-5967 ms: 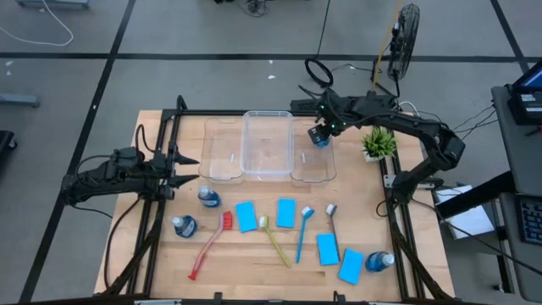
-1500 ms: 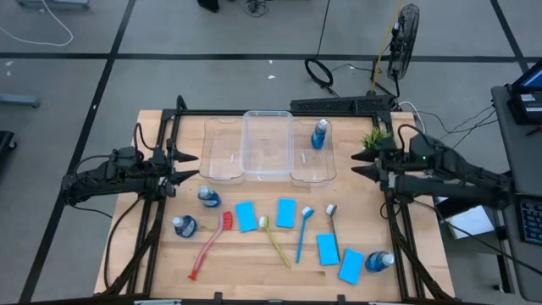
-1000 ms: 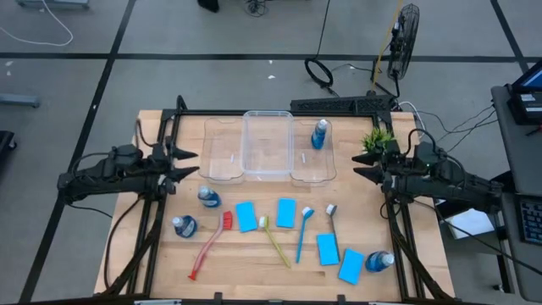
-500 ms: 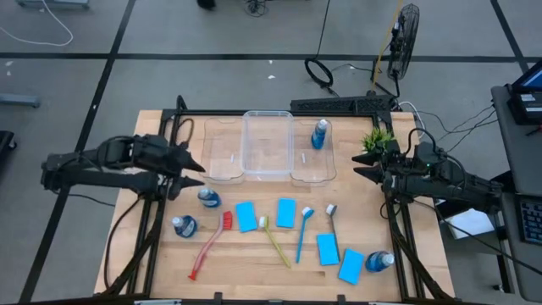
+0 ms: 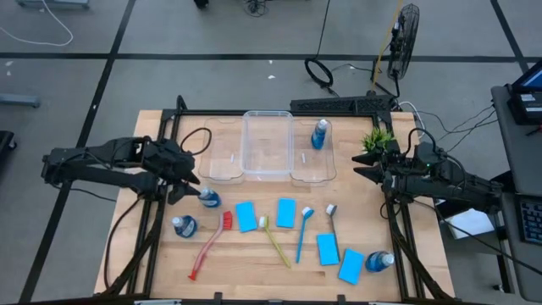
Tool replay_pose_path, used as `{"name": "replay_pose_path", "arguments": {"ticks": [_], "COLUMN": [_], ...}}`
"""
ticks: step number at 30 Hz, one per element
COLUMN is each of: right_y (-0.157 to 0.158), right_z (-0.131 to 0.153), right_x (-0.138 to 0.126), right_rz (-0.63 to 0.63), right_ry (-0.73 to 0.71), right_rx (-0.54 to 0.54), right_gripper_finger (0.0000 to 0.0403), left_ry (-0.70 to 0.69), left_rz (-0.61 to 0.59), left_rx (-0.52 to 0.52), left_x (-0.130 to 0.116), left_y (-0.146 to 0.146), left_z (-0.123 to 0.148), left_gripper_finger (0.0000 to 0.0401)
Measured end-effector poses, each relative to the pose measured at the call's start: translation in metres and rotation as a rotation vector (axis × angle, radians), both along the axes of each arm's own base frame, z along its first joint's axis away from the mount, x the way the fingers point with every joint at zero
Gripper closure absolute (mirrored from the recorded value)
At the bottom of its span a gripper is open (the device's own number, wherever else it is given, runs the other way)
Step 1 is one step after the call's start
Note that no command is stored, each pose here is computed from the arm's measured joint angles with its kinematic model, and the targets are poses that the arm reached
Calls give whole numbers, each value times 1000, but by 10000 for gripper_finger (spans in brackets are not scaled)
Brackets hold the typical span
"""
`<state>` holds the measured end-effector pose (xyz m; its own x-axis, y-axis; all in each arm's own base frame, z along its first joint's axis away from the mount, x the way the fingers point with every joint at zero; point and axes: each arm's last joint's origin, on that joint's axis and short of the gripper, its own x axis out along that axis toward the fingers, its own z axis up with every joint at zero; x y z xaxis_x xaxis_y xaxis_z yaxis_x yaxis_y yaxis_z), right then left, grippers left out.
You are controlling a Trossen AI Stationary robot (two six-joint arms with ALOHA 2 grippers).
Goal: Pick & Place Kitchen Sink Supplies
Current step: Put the blue dishwashing liquid into the right transparent bin
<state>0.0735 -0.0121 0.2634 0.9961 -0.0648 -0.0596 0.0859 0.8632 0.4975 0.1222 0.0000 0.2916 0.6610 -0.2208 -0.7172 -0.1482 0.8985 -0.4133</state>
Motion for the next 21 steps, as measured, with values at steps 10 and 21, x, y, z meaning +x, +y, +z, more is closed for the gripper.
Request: {"name": "replay_pose_path", "arguments": {"ticks": [10, 21], "right_y": [0, 0], "right_z": [0, 0], "right_x": [0, 0], "right_rz": [0, 0], "right_ry": [0, 0], "right_rx": [0, 0], "right_gripper_finger": [174, 174], "left_ry": [8, 1], "left_rz": [75, 21], "left_rx": [47, 104], "left_x": [0, 1], "left_y": [2, 3], "left_z": [0, -1], "left_gripper_finger": [187, 187]}}
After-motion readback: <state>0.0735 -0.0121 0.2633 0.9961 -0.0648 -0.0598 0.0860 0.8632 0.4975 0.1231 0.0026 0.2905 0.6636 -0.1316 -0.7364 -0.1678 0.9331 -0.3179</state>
